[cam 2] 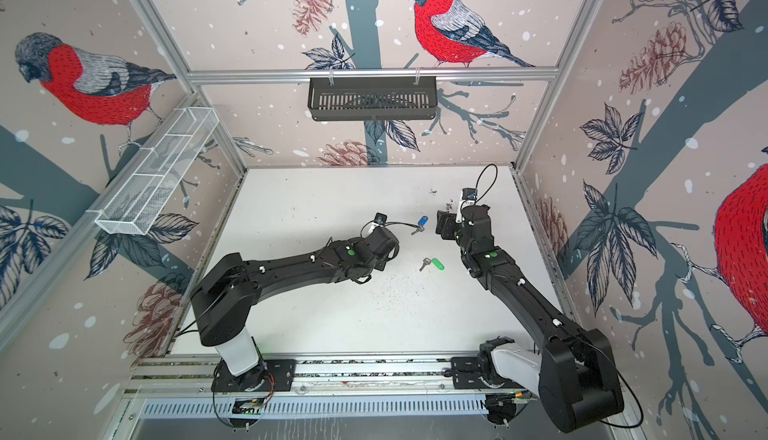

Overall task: Put the keys on the keyring
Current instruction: 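Lift the steel plate by its ring with the left gripper toward the center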

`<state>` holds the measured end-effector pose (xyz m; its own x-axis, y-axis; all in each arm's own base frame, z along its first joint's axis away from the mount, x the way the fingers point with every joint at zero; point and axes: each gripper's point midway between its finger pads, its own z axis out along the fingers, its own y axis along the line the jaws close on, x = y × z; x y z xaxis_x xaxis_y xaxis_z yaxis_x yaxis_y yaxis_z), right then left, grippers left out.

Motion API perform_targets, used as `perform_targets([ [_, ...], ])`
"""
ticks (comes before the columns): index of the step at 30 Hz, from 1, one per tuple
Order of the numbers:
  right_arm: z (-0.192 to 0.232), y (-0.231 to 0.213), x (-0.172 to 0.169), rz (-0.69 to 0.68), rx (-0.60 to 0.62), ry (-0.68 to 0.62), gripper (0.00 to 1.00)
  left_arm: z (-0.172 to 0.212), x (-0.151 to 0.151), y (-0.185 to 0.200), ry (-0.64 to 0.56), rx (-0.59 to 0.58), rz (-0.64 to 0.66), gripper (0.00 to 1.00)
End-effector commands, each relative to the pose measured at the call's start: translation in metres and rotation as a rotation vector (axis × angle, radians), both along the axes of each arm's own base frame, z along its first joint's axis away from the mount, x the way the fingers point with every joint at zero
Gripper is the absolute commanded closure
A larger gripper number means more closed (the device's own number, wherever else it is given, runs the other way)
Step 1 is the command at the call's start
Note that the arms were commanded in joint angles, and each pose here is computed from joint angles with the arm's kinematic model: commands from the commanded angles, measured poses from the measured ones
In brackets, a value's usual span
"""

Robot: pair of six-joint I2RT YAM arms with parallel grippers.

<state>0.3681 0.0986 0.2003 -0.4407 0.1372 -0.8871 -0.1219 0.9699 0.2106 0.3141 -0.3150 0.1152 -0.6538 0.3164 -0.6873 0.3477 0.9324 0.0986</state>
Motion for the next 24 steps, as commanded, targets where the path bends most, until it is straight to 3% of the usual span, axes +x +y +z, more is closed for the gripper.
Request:
perform_targets([
  [1, 0.01, 0.005, 0.0, 0.018, 0.015, -0.025, 0.21, 0.026, 0.001, -0.018, -0.046, -0.078, -0.156, 1.0],
  [9, 0.018, 0.02, -0.004, 0.076, 0.045, -0.049, 0.21, 0.089, -0.006, -0.015, -0.189, -0.249, -0.33, 1.0],
  [20, 0.035, 0.05, -0.018, 0.196, 0.074, -0.105, 0.22, 0.125, -0.024, -0.018, -0.288, -0.27, -0.567, 1.0],
  [24, 0.043, 0.058, -0.026, 0.232, 0.1, -0.128, 0.21, 0.12, -0.027, -0.014, -0.312, -0.256, -0.624, 1.0],
])
